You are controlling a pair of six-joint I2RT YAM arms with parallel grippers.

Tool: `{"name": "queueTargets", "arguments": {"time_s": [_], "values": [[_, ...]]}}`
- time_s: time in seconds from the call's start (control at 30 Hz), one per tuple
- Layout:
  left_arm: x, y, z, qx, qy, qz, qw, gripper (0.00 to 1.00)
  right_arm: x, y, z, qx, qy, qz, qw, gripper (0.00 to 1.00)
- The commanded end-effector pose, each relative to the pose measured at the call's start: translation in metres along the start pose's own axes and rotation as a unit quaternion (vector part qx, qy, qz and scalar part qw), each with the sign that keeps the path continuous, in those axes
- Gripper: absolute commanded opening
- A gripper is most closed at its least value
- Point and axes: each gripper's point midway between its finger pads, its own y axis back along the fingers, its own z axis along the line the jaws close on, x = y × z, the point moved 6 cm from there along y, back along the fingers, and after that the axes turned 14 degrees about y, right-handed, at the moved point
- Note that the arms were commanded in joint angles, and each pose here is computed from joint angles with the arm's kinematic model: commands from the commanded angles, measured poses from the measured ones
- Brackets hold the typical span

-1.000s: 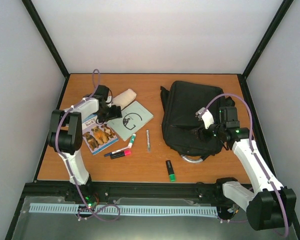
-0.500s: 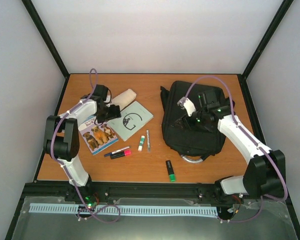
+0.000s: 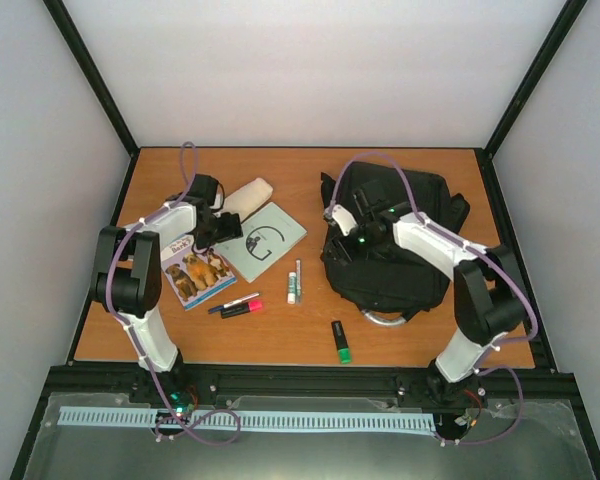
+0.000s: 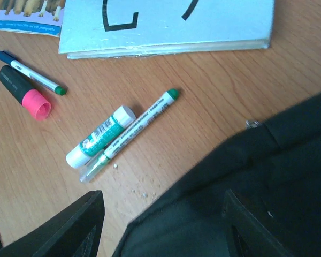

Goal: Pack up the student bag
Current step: Pick up the book from the center of the board.

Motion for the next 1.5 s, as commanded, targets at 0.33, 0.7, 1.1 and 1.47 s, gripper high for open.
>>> {"name": "queueTargets", "arguments": {"time_s": [0.33, 0.7, 1.1, 1.47], "values": [[0.024, -0.012, -0.029, 0.059, -0.016, 0.008, 0.998, 0.87, -0.042, -0.051, -0.021, -0.001, -0.032, 0.026, 0.999, 0.64], [0.068, 0.003, -0.025, 0.109, -0.033, 0.023, 0.993, 0.86, -0.031, -0.086, -0.045, 0.009, -0.053, 0.081, 0.995, 0.7], [0.085, 0.003, -0.038, 0.194, -0.027, 0.061, 0.979, 0.85, -0.029, -0.115, -0.06, -0.003, -0.076, 0.095, 0.993, 0.62], [0.067, -0.011, -0.031, 0.126, 0.027, 0.026, 0.991, 0.86, -0.015, -0.131, -0.077, 0.036, -0.081, 0.13, 0.988, 0.38]]}}
